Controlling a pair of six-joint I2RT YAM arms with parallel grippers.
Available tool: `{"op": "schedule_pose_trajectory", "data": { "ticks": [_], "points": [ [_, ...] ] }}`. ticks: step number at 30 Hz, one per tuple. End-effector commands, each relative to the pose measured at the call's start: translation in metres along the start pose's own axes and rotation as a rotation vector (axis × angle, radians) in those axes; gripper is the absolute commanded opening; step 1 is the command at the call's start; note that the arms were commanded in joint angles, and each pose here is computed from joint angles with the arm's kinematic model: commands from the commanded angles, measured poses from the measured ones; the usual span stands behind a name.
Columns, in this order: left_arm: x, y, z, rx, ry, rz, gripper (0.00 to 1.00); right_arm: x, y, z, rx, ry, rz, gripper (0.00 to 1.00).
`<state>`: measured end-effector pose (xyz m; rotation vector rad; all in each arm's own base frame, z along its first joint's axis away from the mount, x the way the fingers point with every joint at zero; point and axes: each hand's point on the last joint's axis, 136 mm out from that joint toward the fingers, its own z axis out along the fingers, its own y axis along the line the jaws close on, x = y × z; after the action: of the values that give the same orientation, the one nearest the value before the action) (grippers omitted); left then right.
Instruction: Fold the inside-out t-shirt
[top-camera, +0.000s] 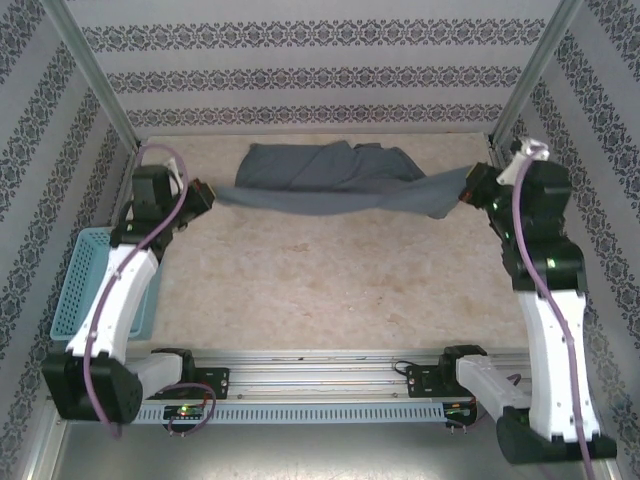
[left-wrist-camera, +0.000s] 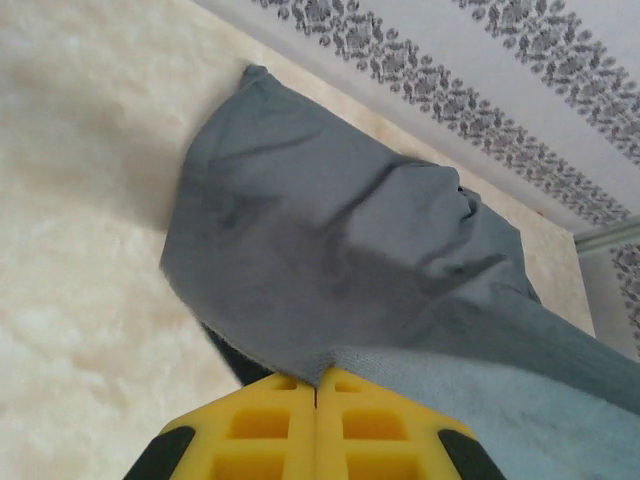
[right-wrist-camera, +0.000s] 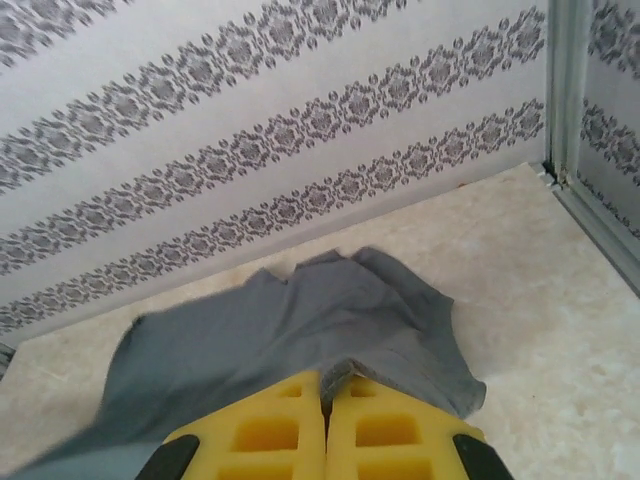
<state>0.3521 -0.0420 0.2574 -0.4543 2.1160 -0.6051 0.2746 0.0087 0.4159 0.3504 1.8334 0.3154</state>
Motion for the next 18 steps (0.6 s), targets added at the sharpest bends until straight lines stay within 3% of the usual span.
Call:
{"op": "schedule_pose_trajectory", "data": {
  "ticks": [1,5,8,14,18],
  "points": [
    [-0.006,-0.018,-0.043,0.085,-0.113,0.027,0.00,-0.024,0.001,-0.060,-0.008,-0.160,-0.007,0.00],
    [-0.004,-0.016,-0.085,0.070,-0.219,0.035,0.00,-0.034,-0.002,-0.094,0.003,-0.238,-0.010,0.00],
    [-0.012,-0.013,-0.096,0.038,-0.276,0.021,0.00,-0.029,-0.003,-0.083,0.010,-0.211,-0.008,0.00],
    [-0.030,-0.012,-0.034,-0.003,-0.142,-0.008,0.00,-0.020,0.000,-0.006,0.002,-0.105,-0.007,0.00],
    [-0.063,-0.013,0.017,-0.049,-0.096,-0.042,0.00,-0.032,0.004,0.061,0.010,-0.072,-0.001,0.00]
  ]
}}
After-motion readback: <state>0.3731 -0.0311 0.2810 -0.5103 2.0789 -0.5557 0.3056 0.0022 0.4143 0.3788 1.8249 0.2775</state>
